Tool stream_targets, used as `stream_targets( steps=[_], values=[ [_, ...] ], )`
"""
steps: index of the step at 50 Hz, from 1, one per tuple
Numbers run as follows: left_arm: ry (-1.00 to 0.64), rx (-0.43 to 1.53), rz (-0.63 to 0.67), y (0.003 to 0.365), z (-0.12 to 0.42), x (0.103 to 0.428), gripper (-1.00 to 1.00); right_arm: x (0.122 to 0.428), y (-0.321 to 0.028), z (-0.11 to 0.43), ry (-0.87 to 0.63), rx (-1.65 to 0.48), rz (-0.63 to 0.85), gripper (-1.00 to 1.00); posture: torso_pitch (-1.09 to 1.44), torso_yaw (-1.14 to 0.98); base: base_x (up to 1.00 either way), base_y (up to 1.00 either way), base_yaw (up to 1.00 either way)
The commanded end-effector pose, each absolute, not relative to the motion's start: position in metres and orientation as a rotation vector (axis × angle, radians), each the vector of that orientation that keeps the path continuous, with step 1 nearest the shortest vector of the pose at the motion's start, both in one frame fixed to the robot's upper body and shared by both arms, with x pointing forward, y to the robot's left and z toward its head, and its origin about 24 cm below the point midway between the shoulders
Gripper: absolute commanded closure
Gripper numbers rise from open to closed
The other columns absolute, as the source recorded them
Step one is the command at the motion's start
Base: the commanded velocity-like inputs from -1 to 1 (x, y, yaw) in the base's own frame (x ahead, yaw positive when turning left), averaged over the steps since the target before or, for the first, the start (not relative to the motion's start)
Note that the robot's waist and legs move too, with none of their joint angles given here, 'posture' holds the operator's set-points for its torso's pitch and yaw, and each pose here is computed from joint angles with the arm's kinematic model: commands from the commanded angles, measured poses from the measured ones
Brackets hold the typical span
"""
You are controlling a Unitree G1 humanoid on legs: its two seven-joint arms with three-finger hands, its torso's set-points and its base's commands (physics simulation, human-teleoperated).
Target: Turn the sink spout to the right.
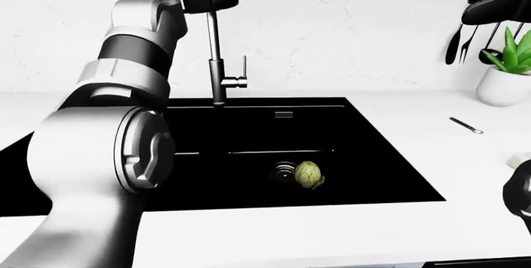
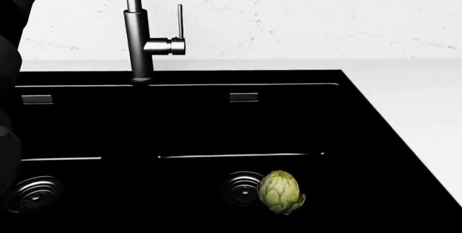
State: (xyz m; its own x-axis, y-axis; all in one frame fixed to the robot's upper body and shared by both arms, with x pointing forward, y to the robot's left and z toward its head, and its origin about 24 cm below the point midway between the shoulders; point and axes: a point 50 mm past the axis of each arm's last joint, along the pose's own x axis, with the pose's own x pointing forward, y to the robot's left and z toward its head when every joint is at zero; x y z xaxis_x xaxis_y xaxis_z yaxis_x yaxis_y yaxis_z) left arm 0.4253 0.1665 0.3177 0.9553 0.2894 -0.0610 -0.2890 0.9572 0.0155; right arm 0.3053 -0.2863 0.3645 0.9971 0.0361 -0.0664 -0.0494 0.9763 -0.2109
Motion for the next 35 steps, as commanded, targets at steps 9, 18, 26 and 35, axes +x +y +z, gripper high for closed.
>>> stream_targets(
  steps=[9,18,26,35],
  values=[
    [-0.032,0.003,0.271,0.159,0.341,0.422,-1.00,0.297,-0.287,0.376,-0.006,-0.229,0.033,-1.00,-0.44,0.00,0.00,0.00,0.00],
    [-0.021,0.008,0.252,0.152,0.336,0.424,-1.00,0.294,-0.287,0.377,-0.008,-0.229,0.031,-1.00,-0.44,0.00,0.00,0.00,0.00],
    [-0.014,0.012,0.230,0.146,0.331,0.425,-1.00,0.293,-0.288,0.376,-0.008,-0.227,0.030,-1.00,-0.44,0.00,0.00,0.00,0.00],
    [-0.007,0.015,0.210,0.138,0.329,0.425,-1.00,0.293,-0.288,0.375,-0.006,-0.227,0.029,-1.00,-0.44,0.00,0.00,0.00,0.00]
  ],
)
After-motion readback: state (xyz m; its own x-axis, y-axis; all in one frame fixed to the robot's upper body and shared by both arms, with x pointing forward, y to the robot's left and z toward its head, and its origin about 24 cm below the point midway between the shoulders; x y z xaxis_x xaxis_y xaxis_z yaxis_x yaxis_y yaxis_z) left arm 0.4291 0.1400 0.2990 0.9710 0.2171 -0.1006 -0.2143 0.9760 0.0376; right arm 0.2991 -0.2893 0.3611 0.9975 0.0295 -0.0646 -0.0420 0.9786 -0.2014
